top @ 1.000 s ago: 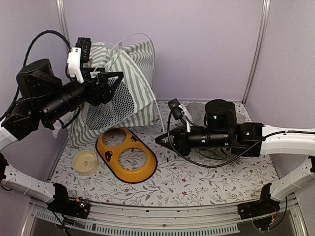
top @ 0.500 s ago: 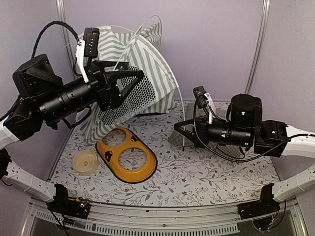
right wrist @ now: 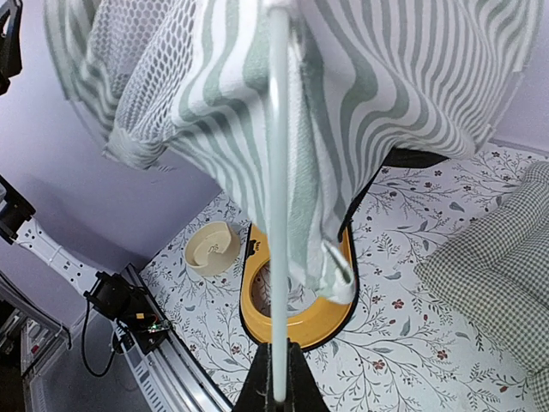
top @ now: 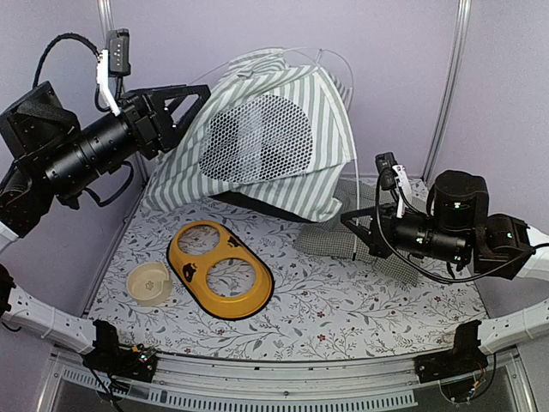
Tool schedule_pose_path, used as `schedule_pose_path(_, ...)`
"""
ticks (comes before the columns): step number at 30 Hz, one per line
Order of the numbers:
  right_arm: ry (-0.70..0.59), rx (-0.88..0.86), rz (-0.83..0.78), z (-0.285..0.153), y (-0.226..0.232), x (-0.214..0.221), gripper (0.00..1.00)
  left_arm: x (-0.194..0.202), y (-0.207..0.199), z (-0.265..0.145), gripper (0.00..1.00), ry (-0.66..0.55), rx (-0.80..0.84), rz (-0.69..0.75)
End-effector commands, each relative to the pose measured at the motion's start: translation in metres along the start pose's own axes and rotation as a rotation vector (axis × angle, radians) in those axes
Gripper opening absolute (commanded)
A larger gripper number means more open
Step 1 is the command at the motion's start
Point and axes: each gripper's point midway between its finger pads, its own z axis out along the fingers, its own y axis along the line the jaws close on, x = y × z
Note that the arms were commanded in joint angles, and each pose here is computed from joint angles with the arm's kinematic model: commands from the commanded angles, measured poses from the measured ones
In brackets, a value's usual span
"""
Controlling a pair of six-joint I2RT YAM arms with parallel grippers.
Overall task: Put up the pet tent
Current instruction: Pass from the left arm to the right, then pick up the tent fabric from the tent.
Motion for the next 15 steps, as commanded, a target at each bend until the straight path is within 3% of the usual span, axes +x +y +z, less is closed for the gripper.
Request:
schedule_pose_path(1,-0.127,0.020,0.059,-0.008,0.001,-0.037,0.00,0.021,-0.002,-0.001,0.64,0.091,0.046,-0.002)
schedule_pose_path(5,-0.126,-0.012,0.034,0.007,0.017,-0.050,0.00,0.065,-0.015,0.000,0.51,0.202,0.114,0.008)
schedule_pose_path(8,-0.128,-0.041,0.013,0.019,0.031,-0.058,0.00,0.096,-0.011,-0.004,0.42,0.257,0.056,0.000)
schedule_pose_path(12,-0.138,-0.101,-0.003,0.028,0.051,-0.074,0.00,0.158,0.007,-0.009,0.41,0.299,-0.072,0.031)
schedule_pose_path(15,-0.135,-0.128,0.002,0.034,0.063,-0.083,0.00,0.178,0.020,-0.010,0.41,0.231,-0.149,0.048)
